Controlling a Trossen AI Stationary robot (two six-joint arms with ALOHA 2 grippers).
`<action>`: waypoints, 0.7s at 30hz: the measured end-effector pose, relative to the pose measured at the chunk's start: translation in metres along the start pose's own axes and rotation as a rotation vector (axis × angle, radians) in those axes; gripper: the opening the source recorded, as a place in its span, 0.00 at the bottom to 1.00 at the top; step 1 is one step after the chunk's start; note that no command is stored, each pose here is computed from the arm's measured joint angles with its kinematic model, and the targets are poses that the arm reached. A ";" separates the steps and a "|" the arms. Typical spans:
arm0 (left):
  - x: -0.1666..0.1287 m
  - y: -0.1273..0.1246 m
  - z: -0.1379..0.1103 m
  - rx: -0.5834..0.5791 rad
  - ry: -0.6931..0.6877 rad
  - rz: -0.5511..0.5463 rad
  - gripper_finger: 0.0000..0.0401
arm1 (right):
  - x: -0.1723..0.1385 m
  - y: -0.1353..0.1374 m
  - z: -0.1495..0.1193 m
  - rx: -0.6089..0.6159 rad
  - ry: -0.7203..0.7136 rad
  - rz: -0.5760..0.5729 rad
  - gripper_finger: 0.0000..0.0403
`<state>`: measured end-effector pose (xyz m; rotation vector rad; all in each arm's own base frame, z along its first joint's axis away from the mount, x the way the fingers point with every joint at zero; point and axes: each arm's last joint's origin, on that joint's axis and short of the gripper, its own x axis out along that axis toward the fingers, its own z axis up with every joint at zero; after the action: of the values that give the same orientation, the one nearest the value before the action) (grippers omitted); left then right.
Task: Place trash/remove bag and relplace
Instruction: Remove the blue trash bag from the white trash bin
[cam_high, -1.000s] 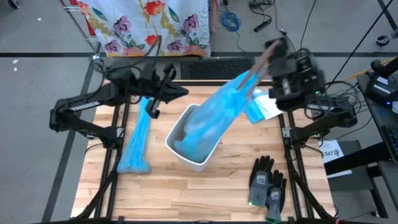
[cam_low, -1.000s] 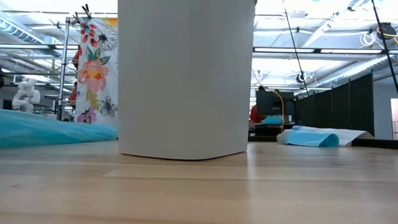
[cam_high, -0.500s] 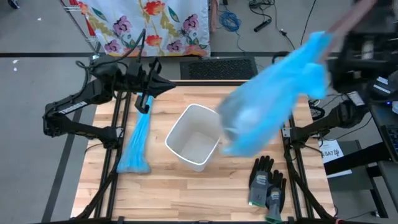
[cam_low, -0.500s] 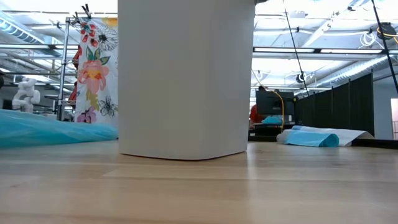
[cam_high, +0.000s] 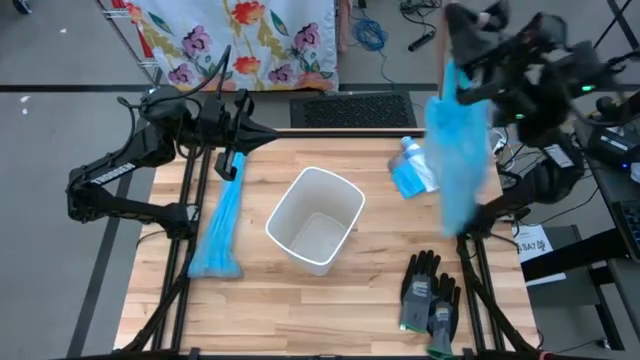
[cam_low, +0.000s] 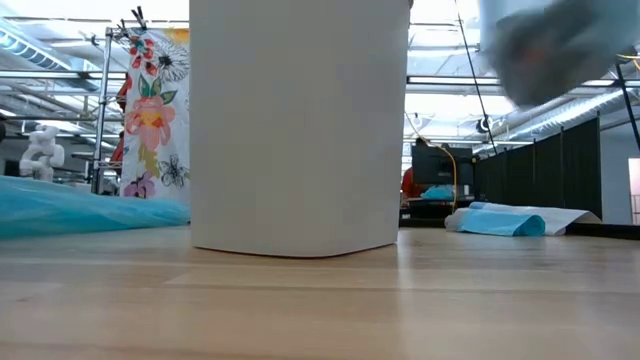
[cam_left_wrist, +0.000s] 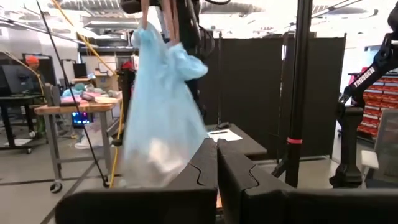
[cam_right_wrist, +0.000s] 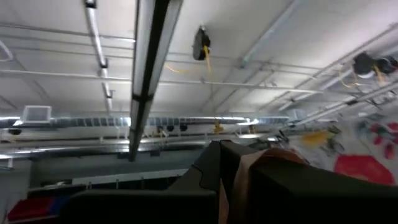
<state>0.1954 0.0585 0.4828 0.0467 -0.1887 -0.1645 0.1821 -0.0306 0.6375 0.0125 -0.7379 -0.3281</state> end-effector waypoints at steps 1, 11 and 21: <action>0.000 0.000 -0.001 -0.005 0.009 0.000 0.00 | -0.003 0.000 0.002 0.000 0.023 -0.023 0.00; -0.015 -0.003 -0.005 -0.027 0.110 0.025 0.00 | -0.026 0.011 -0.017 -0.148 0.378 -0.353 0.00; -0.022 -0.006 -0.001 -0.027 0.101 0.036 0.00 | -0.043 0.009 -0.036 -0.282 0.596 -0.551 0.00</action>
<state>0.1729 0.0565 0.4777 0.0244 -0.0863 -0.1281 0.1783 -0.0132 0.5837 0.0451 -0.0768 -0.9077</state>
